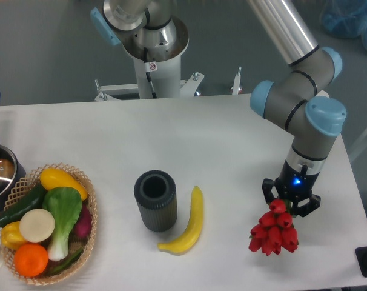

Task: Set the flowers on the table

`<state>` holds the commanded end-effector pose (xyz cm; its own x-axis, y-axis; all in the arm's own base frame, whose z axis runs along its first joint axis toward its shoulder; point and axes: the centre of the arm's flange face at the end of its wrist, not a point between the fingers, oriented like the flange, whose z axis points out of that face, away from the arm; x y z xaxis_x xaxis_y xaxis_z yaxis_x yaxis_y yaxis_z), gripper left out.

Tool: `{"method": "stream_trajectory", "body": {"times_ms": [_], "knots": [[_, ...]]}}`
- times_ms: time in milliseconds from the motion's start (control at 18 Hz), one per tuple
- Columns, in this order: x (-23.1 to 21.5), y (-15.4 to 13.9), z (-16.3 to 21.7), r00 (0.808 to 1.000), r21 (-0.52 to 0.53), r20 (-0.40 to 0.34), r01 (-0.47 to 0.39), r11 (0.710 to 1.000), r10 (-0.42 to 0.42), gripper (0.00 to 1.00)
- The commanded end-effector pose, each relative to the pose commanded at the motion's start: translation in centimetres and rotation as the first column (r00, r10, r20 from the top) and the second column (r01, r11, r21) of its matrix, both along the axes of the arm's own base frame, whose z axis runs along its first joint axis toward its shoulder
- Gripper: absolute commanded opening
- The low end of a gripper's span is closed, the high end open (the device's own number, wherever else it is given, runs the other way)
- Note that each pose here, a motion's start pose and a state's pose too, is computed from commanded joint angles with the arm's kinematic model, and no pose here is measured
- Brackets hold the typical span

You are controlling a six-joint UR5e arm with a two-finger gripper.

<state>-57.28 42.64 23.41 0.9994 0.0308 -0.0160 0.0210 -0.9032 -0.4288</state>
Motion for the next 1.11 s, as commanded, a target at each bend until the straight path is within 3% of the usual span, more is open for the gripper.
{"method": "stream_trajectory", "body": {"times_ms": [56, 111, 278, 611, 889, 1000, 1111], "knots": [[-0.1, -0.1, 0.1, 1.000, 0.000, -0.005, 0.005, 1.000, -0.005, 0.73], [-0.1, -0.1, 0.3, 1.000, 0.003, -0.009, 0.007, 1.000, -0.007, 0.87], [-0.2, -0.2, 0.8, 1.000, 0.005, -0.023, 0.015, 1.000, -0.015, 0.99], [0.5, -1.5, 4.6, 0.998, 0.012, -0.069, 0.006, 1.000, -0.005, 1.00], [-1.6, -6.8, 12.4, 0.981, 0.070, -0.179, -0.065, 0.995, 0.077, 1.00], [-1.9, -8.5, 14.4, 0.977, 0.124, -0.182, -0.085, 0.989, 0.107, 1.00], [-1.9, -11.2, 18.7, 0.966, 0.215, -0.183, -0.143, 0.966, 0.183, 1.00]]}}
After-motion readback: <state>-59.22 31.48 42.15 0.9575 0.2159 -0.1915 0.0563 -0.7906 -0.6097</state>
